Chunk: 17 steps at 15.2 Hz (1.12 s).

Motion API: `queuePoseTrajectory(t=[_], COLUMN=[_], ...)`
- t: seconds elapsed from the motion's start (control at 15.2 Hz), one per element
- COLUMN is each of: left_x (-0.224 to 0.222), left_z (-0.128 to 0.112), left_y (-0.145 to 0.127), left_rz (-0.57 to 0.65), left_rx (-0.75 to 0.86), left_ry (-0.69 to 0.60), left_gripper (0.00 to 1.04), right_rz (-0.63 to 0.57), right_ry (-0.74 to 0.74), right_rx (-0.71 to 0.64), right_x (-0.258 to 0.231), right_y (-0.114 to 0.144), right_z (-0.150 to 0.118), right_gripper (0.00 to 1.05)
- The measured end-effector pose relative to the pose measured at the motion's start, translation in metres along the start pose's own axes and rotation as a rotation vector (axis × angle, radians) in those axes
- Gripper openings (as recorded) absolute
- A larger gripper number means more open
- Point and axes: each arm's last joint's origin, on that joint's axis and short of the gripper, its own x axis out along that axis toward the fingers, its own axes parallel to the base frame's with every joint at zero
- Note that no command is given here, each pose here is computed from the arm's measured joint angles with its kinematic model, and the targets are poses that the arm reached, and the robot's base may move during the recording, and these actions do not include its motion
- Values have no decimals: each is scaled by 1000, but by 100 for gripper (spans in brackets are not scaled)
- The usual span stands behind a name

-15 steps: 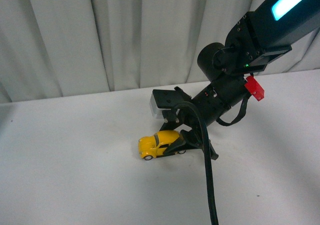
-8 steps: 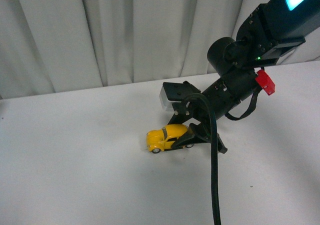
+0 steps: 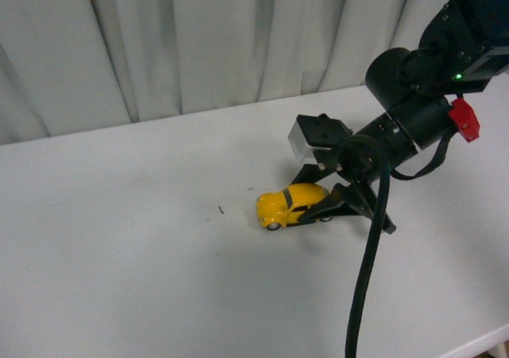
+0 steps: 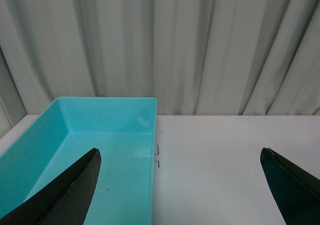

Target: Wind up and store yellow beetle toy

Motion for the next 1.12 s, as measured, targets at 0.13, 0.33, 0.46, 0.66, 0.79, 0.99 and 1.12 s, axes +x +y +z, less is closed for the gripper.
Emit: queuePoseTrajectory(t=[0.13, 0.33, 0.46, 0.66, 0.79, 0.99, 1.12], left_x=[0, 0, 0, 0, 0, 0, 0], left_z=[0, 0, 0, 0, 0, 0, 0], left_y=[0, 0, 0, 0, 0, 0, 0], left_rz=[0, 0, 0, 0, 0, 0, 0], left_rx=[0, 0, 0, 0, 0, 0, 0], left_ry=[0, 0, 0, 0, 0, 0, 0], left_gripper=[98, 98, 98, 98, 98, 98, 98], right_rz=[-6, -11, -17, -16, -12, 0, -5], right_ry=[-9, -11, -10, -11, -12, 5, 9], right_rx=[17, 48, 61, 97, 101, 151, 156], right_x=[-9, -21, -30, -39, -42, -42, -42], right_y=[18, 33, 39, 44, 44, 48, 49], right_z=[-11, -24, -33, -42, -43, -53, -54], right_gripper=[42, 42, 42, 42, 46, 81, 100])
